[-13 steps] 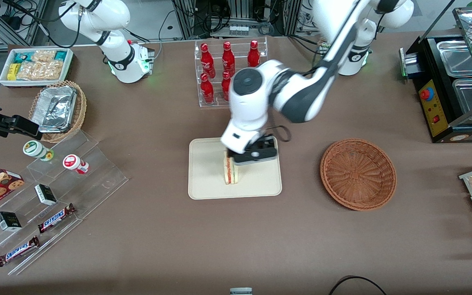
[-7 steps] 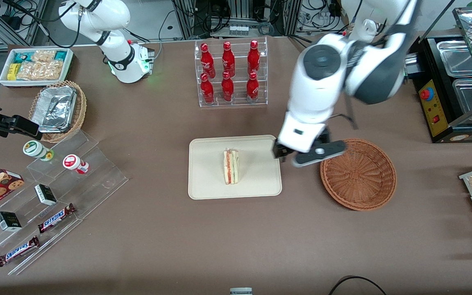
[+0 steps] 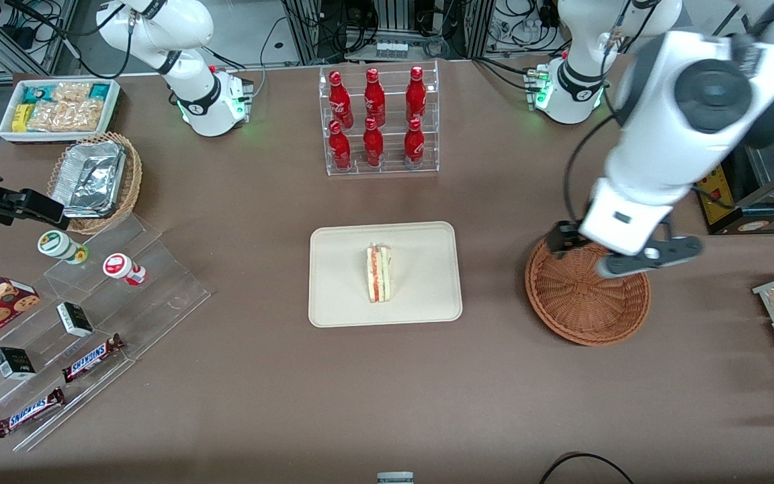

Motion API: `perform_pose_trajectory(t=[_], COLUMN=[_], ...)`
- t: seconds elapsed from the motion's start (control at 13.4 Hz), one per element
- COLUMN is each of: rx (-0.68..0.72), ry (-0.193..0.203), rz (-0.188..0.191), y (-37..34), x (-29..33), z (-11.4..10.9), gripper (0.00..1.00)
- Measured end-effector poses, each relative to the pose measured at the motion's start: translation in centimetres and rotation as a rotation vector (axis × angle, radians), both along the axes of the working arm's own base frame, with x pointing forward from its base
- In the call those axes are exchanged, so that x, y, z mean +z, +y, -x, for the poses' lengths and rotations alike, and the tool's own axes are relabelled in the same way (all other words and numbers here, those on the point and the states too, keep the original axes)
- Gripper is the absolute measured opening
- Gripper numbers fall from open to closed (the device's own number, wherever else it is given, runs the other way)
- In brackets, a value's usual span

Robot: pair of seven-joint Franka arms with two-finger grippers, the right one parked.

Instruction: Place sandwich from basket to tray

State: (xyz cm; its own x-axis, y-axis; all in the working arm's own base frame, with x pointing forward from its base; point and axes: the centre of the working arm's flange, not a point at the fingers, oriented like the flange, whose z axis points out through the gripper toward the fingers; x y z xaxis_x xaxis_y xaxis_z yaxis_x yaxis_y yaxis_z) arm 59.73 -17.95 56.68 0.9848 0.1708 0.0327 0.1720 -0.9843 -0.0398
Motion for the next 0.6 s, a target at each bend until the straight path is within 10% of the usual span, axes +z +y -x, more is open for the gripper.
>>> perform_pose_trajectory(t=[0.6], rx=[-0.089], ry=[0.033], rz=[0.038], y=[11.3], x=[2.0], z=[3.4], gripper=[1.0])
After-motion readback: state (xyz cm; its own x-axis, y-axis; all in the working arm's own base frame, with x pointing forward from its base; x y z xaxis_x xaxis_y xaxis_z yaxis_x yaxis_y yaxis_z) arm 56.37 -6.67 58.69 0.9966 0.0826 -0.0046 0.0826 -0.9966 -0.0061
